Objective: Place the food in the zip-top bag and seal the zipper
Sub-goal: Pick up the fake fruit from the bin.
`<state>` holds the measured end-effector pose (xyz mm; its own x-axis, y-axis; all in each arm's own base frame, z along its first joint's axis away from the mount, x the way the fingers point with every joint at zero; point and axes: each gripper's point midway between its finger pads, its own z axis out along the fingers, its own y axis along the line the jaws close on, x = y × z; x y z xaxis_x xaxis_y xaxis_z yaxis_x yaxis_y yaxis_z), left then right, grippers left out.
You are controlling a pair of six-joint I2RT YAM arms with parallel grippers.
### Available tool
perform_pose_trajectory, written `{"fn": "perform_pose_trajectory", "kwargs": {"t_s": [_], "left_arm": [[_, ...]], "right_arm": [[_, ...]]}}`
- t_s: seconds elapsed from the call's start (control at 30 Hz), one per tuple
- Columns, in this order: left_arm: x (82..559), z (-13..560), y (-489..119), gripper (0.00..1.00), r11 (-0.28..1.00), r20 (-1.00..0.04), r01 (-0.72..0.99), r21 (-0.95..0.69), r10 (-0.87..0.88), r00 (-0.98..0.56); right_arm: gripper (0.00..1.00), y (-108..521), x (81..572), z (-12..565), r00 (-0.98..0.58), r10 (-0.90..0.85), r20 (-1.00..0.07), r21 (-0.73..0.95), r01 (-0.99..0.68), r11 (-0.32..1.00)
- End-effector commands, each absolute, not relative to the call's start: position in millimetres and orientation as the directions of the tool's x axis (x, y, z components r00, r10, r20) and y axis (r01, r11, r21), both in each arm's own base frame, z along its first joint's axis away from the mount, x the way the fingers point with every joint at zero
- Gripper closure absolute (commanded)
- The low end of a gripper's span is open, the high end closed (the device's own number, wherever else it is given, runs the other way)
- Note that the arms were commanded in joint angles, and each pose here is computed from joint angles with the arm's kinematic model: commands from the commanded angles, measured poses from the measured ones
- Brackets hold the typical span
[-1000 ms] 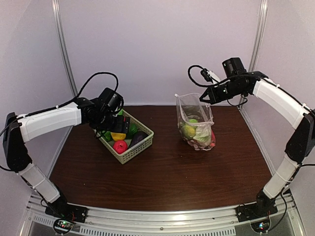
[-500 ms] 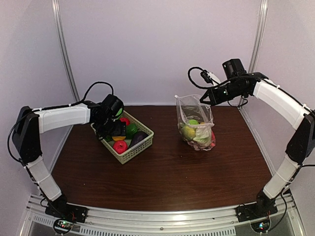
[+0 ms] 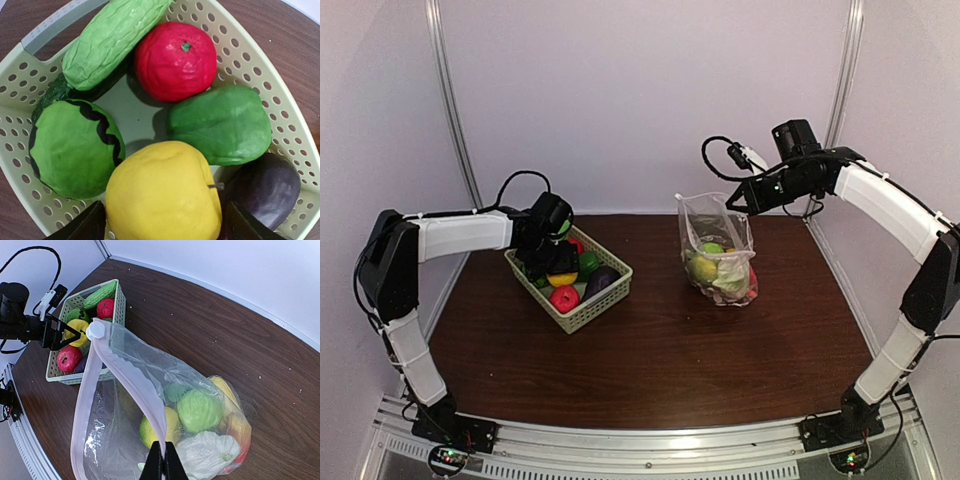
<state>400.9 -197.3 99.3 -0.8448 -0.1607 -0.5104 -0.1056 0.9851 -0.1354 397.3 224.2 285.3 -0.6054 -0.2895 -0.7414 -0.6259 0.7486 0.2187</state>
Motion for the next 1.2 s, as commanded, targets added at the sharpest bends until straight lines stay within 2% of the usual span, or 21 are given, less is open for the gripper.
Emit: {"fn": "perform_pose_trajectory", "kwargs": {"t_s": [0.0,0.33,0.43,0.57,0.77,0.83,0.97,1.17], "left_arm": [[413.2,103.2,-202.5,0.16,0.975,-0.522,-0.127,-0.181,-0.204,-0.828],[413.0,108.0,-202.8,0.23,0.977,-0.531,-0.111,-0.181,-0.192,-0.825],[410.8,123.3,-202.4,0.31,0.974,-0.551,-0.099,-0.202,-0.196,-0.811],[405.6,153.5,-202.7,0.38,0.971,-0.59,-0.057,-0.232,-0.187,-0.785],[394.1,230.0,-238.9,0.39,0.947,-0.682,0.092,-0.307,-0.152,-0.715],[388.1,263.6,-273.4,0.39,0.897,-0.732,0.235,-0.373,-0.129,-0.669],[354.3,328.5,-357.6,0.39,0.691,-0.825,0.56,-0.457,-0.094,-0.557],[317.3,362.2,-444.0,0.39,0.453,-0.838,0.734,-0.506,-0.057,-0.542]], "right_arm": [[1.0,223.6,391.3,291.0,-0.592,-0.292,-0.751,0.217,-0.639,0.738],[1.0,224.1,391.4,289.6,-0.594,-0.294,-0.749,0.219,-0.64,0.736],[1.0,223.9,391.3,288.3,-0.596,-0.294,-0.747,0.22,-0.639,0.737],[1.0,223.9,391.7,288.1,-0.595,-0.294,-0.748,0.219,-0.639,0.737],[1.0,225.7,391.7,284.9,-0.599,-0.299,-0.743,0.224,-0.644,0.732],[1.0,226.9,392.0,284.3,-0.6,-0.3,-0.741,0.227,-0.645,0.73],[1.0,229.5,393.8,285.5,-0.602,-0.298,-0.74,0.234,-0.647,0.726],[1.0,229.9,392.3,288.0,-0.6,-0.298,-0.743,0.231,-0.647,0.726]]}}
